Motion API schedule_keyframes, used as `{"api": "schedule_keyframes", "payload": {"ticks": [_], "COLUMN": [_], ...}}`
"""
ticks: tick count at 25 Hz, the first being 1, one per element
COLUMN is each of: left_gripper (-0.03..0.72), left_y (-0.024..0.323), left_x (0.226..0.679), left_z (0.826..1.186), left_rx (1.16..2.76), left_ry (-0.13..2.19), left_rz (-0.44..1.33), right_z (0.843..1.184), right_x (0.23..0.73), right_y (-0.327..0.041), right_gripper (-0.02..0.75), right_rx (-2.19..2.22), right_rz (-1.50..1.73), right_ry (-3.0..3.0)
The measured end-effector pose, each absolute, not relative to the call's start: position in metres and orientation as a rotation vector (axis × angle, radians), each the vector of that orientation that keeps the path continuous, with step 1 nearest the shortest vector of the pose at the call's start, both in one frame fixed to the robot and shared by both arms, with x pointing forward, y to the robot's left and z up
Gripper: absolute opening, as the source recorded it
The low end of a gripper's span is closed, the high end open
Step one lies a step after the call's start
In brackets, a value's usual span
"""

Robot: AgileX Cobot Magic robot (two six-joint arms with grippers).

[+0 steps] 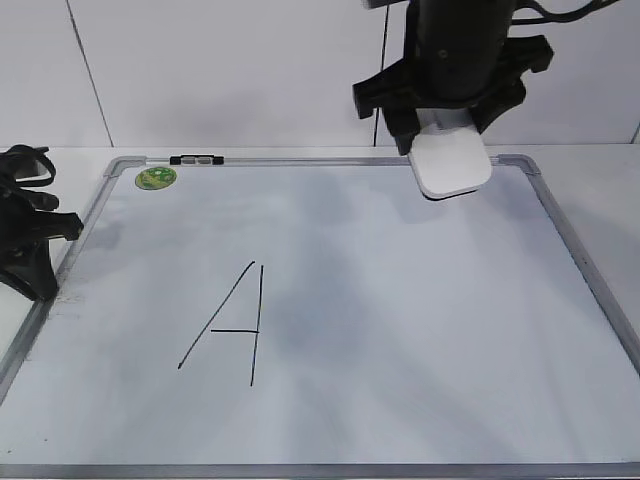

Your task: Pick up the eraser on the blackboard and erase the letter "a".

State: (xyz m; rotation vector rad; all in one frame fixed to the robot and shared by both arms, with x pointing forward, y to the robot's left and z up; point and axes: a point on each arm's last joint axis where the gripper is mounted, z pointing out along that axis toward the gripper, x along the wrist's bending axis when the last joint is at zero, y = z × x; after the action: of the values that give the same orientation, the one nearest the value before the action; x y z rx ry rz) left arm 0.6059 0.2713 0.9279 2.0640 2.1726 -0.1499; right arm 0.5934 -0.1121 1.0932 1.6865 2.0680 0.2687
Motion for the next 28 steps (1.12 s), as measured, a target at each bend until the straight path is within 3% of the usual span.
{"api": "schedule_keyframes", "payload": {"ticks": [8,15,28], "left_gripper": [0.043,0.043,0.043], "left_y": [0.271,0.271,0.271], "left_x": [0.606,0.606,0.606], "left_z": [0.928,0.928,0.928], "left_rx": [2.064,2.064,2.062], "left_ry": [2.173,2.173,2.173], "left_rz": [-0.150,-0.150,-0.151], "right_z": [1.089,1.054,1.013], "right_x": [0.615,0.603,0.609], "right_y": [-0.177,-0.229,-0.251], "right_gripper": [0.534,0.534,0.534], "right_rx": [1.865,2.031,2.120], "right_rz": [0.193,0.026,-0.056], "right_ry": [1.930,1.963,2.129]}}
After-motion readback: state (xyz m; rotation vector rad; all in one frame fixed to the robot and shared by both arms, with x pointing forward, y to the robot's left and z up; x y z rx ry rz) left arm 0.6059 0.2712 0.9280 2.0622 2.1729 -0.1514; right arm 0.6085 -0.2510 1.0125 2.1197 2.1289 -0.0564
